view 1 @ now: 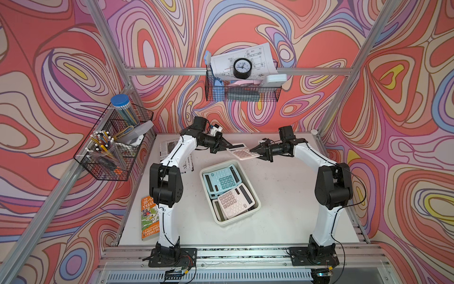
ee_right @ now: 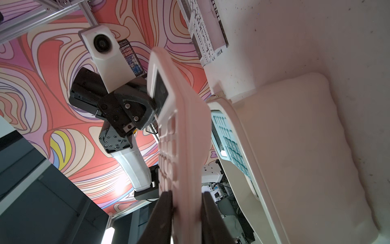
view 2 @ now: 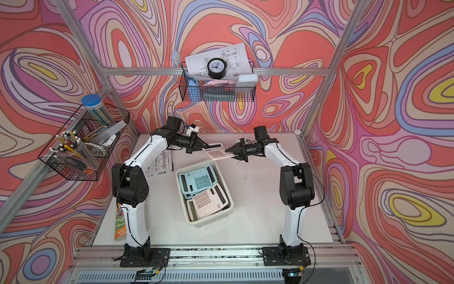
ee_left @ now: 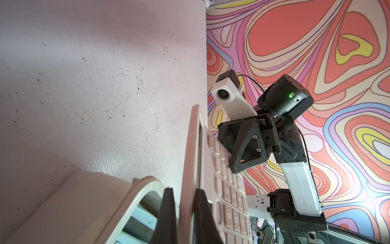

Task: Put the calculator in the storage box
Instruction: Place the calculator in the storage box.

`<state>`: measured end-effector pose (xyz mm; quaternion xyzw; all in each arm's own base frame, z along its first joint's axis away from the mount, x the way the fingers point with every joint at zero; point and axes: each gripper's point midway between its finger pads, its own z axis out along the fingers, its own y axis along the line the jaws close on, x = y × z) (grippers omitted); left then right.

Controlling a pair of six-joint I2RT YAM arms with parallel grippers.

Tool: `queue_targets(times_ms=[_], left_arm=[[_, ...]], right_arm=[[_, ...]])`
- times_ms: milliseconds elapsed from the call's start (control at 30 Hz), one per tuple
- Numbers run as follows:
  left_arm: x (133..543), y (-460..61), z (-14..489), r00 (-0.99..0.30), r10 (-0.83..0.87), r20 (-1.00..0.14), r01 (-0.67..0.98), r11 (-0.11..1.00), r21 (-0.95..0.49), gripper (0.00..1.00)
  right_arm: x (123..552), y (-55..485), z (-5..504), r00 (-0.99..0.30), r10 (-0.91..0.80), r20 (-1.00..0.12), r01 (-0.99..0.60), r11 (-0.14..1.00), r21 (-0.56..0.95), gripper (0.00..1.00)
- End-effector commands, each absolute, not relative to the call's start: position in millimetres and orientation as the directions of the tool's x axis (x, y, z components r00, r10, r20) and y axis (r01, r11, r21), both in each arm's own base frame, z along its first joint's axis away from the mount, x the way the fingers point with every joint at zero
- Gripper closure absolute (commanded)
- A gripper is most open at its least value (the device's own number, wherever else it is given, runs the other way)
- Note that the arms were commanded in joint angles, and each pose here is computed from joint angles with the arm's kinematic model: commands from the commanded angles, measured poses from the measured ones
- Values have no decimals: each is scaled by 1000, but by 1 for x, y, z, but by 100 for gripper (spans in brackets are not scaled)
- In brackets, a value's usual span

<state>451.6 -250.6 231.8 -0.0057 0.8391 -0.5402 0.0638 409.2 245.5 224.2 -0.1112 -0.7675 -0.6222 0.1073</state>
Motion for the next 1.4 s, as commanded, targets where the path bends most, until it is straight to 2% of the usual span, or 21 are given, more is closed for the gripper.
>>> queue_targets(times_ms=[0, 133, 267, 500, 667, 833, 1000, 1067, 1167, 1300, 1367], left_arm=[[453, -256, 238, -989, -102, -107, 55, 419, -906, 100], [459, -254, 243, -981, -155, -118, 43, 420, -906, 100], [466, -247, 249, -960, -234, -152, 33, 446, -895, 100], [474, -224, 261, -866, -442, -232, -16, 488, -872, 100], [468, -219, 267, -824, -489, -288, -26, 539, -842, 100], [463, -219, 274, -792, -518, -323, -30, 561, -827, 100], [460, -226, 277, -789, -534, -306, -46, 547, -836, 100], [459, -229, 280, -788, -533, -308, -43, 547, -836, 100], [457, -231, 280, -785, -529, -322, -34, 556, -830, 100], [455, -230, 279, -785, -532, -318, -43, 559, -828, 100], [454, -229, 279, -784, -534, -315, -50, 561, -826, 86]], right_arm=[[401, 257, 253, -980, 4, 197, 194, 197, 961, 64], [406, 255, 257, -984, 44, 175, 181, 221, 958, 47], [411, 254, 261, -981, 92, 171, 188, 238, 953, 36], [420, 252, 271, -969, 166, 181, 213, 203, 956, 31], [424, 253, 282, -962, 195, 189, 220, 152, 964, 32], [424, 259, 282, -958, 196, 211, 238, 128, 963, 40], [423, 270, 277, -958, 181, 220, 245, 130, 961, 47], [424, 271, 279, -958, 186, 217, 242, 125, 962, 56], [427, 271, 279, -958, 191, 215, 240, 119, 963, 75], [429, 271, 277, -958, 193, 213, 238, 120, 964, 96], [430, 271, 276, -958, 196, 211, 237, 122, 964, 100]])
